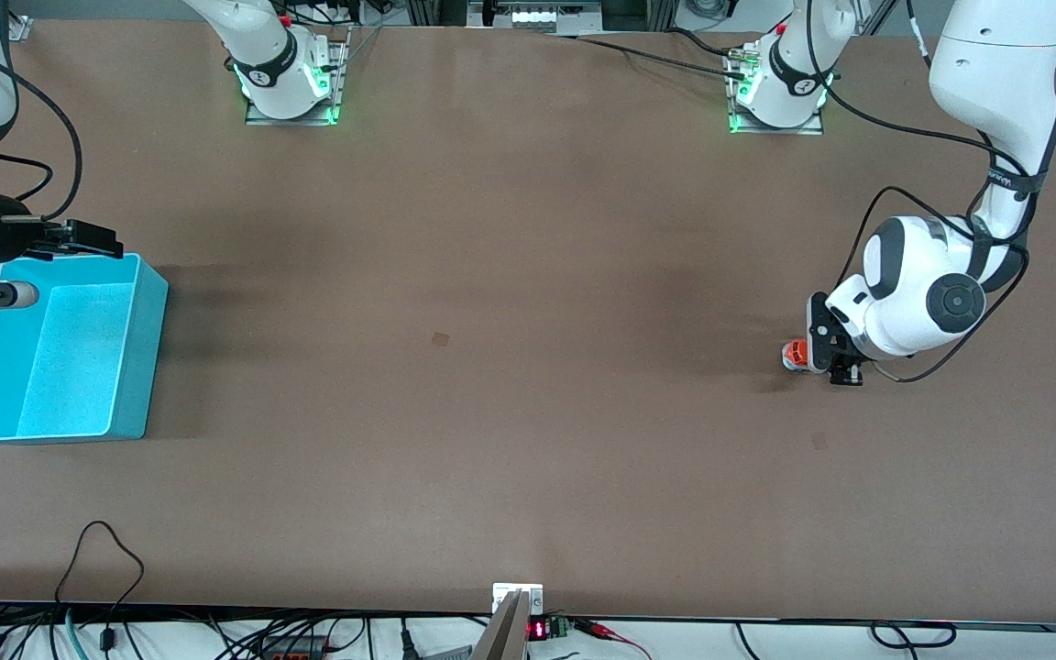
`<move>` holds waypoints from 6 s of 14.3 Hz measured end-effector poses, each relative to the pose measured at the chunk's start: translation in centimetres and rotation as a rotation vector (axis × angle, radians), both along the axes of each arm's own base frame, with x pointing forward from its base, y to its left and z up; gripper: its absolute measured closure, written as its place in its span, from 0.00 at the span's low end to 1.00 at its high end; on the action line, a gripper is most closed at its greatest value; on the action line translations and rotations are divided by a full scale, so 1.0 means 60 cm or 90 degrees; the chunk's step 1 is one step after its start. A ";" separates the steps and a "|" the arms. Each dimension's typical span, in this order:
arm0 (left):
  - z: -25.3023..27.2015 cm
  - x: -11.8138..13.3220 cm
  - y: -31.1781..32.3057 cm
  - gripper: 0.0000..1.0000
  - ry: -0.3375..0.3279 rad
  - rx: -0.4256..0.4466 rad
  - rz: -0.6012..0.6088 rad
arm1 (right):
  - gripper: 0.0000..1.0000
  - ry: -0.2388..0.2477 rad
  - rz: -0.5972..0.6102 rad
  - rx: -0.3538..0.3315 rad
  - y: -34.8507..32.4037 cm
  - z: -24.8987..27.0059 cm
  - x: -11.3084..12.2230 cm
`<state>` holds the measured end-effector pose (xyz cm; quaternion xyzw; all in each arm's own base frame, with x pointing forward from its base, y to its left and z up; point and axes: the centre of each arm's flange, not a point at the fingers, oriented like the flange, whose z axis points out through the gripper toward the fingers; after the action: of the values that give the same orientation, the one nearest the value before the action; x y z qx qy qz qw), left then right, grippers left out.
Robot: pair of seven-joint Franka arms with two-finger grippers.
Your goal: Wind up bus and store in blue box
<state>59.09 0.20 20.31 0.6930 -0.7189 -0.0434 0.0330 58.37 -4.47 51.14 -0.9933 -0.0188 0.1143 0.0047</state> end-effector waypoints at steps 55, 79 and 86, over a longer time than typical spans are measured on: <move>0.633 -0.018 0.015 0.00 0.025 0.142 0.637 | 0.00 0.012 0.003 0.002 0.003 -0.002 -0.003; 0.684 -0.086 -0.010 0.00 -0.043 0.088 0.965 | 0.00 0.037 0.172 0.060 0.007 -0.102 -0.017; 0.684 -0.086 -0.010 0.00 -0.043 0.088 0.966 | 0.00 -0.048 0.548 0.117 0.001 -0.271 -0.044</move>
<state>53.90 -0.42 61.35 0.9985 -0.0421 -0.0324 -0.0117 55.75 -4.41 34.90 -0.8939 -0.4409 0.0675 0.0444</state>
